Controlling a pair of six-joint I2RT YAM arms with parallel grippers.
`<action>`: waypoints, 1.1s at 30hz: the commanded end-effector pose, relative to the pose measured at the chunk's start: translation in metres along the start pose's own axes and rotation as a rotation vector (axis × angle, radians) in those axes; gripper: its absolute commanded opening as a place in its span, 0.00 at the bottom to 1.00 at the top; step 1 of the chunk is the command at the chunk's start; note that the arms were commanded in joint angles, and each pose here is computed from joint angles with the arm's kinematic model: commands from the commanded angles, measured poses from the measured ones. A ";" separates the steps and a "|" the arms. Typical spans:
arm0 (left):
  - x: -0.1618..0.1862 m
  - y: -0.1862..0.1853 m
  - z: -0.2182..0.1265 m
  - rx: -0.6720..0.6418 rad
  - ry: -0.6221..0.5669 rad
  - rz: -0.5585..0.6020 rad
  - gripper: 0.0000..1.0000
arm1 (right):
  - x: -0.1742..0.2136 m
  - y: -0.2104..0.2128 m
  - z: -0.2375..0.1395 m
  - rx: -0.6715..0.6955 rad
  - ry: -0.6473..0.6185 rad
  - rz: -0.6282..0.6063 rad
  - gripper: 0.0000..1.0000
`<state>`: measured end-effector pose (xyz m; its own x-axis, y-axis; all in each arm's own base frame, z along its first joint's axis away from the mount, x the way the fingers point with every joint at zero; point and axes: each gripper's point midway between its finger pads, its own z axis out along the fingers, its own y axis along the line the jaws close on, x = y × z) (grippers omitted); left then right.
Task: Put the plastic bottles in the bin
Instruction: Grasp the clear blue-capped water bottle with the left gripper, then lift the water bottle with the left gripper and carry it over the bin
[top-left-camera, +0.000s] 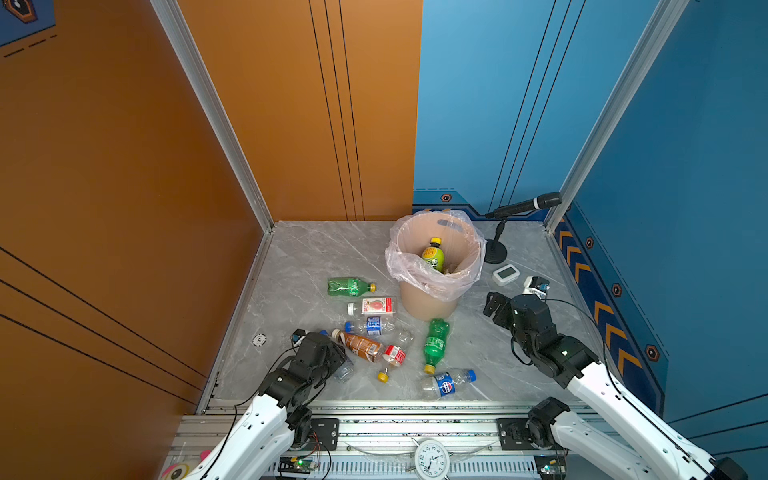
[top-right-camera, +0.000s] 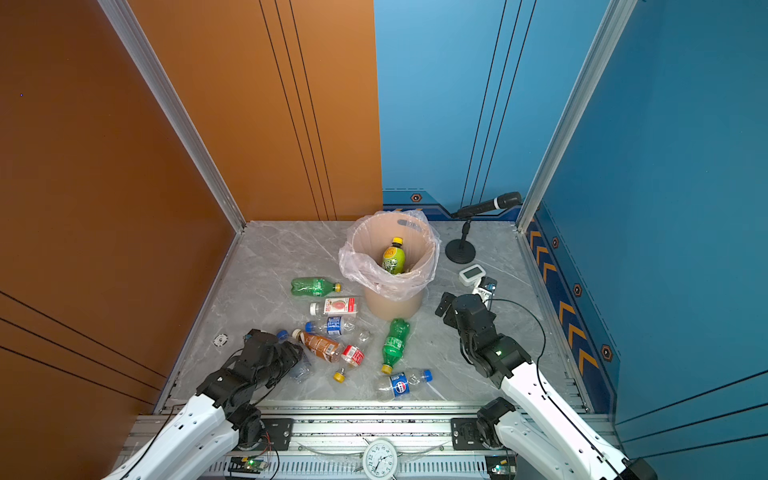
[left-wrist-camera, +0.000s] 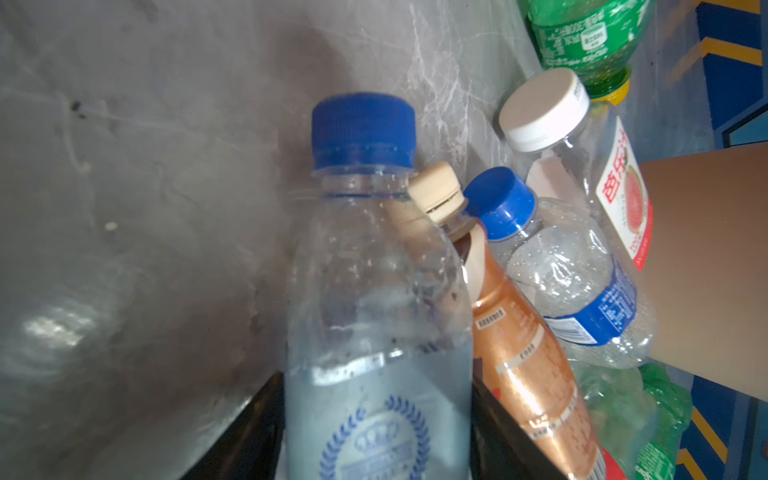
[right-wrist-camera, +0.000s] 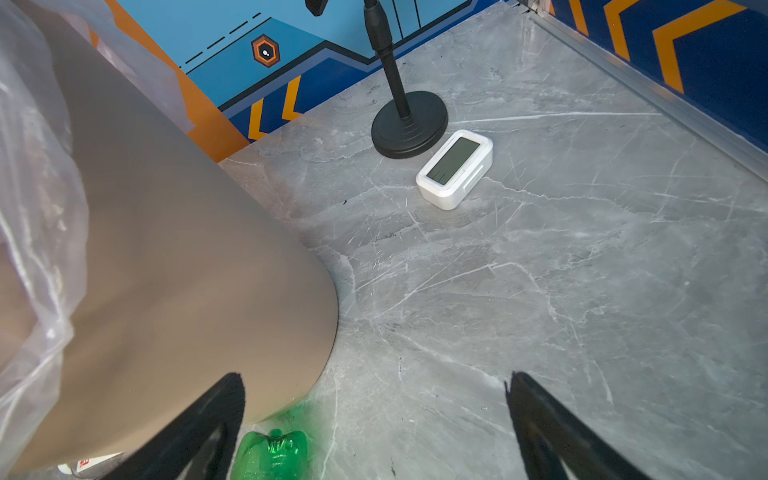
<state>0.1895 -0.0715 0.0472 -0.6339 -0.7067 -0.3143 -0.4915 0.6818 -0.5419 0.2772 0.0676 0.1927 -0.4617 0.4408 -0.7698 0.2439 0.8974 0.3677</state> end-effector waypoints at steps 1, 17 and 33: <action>-0.009 0.001 -0.012 -0.010 -0.046 -0.004 0.65 | -0.001 0.002 0.003 -0.011 -0.008 0.023 1.00; -0.088 -0.117 -0.118 0.296 -0.345 0.247 0.58 | -0.003 0.002 0.003 -0.016 -0.017 0.035 1.00; -0.119 -0.360 -0.197 0.791 -0.501 0.645 0.53 | -0.005 -0.002 -0.003 -0.026 -0.018 0.051 1.00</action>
<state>0.3242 -0.1670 0.3749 -0.3527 -0.4237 -0.8343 0.2890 0.7987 -0.5277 0.2818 0.0672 0.2021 -0.4295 0.4747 -0.7682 0.2307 0.8802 0.4149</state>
